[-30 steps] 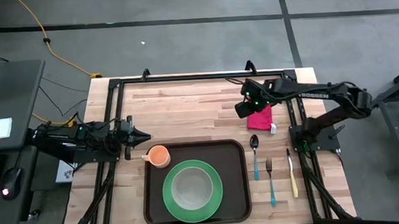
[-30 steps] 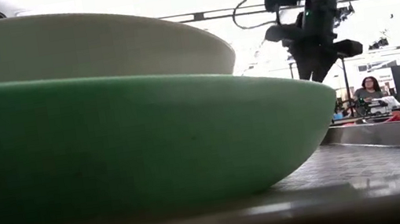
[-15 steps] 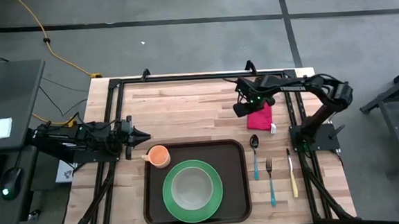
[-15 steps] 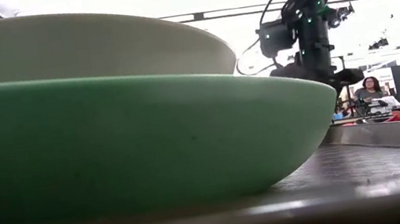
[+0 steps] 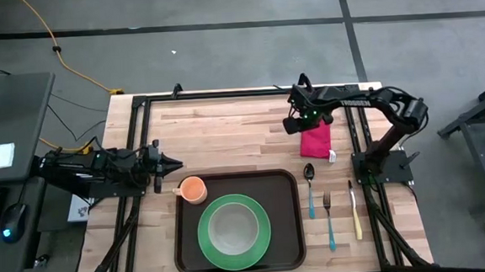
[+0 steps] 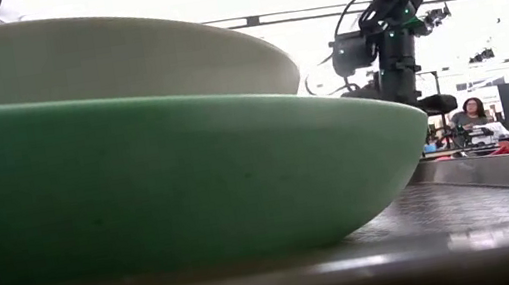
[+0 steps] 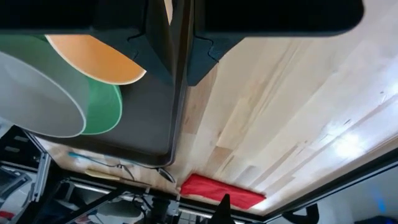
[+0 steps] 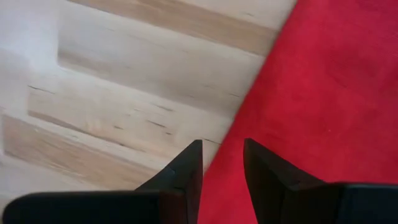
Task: Set up tray
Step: Put the red table napkin to the right of the green plate on the brown tray
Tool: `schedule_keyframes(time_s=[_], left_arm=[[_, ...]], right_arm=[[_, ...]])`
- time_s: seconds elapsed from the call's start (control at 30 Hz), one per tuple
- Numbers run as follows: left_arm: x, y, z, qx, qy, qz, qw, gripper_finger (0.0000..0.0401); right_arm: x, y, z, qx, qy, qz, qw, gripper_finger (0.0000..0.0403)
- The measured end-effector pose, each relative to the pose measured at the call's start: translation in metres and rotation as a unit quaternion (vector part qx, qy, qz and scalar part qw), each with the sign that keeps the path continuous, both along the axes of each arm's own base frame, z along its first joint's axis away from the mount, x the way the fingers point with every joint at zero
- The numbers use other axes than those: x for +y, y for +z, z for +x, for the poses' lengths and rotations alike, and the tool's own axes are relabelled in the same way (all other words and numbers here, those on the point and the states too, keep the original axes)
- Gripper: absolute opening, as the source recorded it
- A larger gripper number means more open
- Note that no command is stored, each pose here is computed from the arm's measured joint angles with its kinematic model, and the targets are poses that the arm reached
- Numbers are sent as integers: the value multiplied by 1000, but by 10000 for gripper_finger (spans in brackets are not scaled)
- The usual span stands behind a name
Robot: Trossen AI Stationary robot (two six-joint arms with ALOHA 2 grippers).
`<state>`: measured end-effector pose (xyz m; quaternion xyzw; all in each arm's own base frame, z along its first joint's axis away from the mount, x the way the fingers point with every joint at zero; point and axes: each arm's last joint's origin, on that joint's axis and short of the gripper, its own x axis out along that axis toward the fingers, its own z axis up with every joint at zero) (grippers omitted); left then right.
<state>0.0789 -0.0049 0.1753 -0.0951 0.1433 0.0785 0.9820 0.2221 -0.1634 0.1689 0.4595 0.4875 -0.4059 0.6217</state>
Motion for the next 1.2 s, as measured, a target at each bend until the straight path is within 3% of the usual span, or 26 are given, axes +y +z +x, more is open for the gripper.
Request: schedule_keyframes(time_s=[0.3,0.5,0.77,1.0,1.2], left_arm=[[0,-2,-1,10,-1,5,1000,74],[0,-3,-1,18,-1,7,1000,74],[0,-4,-2,24,-1,7,1000,74],[0,-4,-2,24,2,8,1000,74],[0,-4,-2,24,3,7,1000,74]], right_arm=[[-9,-1,-3,-18,-15,3,1000,94],[-13,-15,-1,-7,-12,32,999,94],[-29,-15,17,10,9,32,999,94],[-41,-12,31,81,39,43,995,94],[-45,-1,38,82,41,24,995,94]])
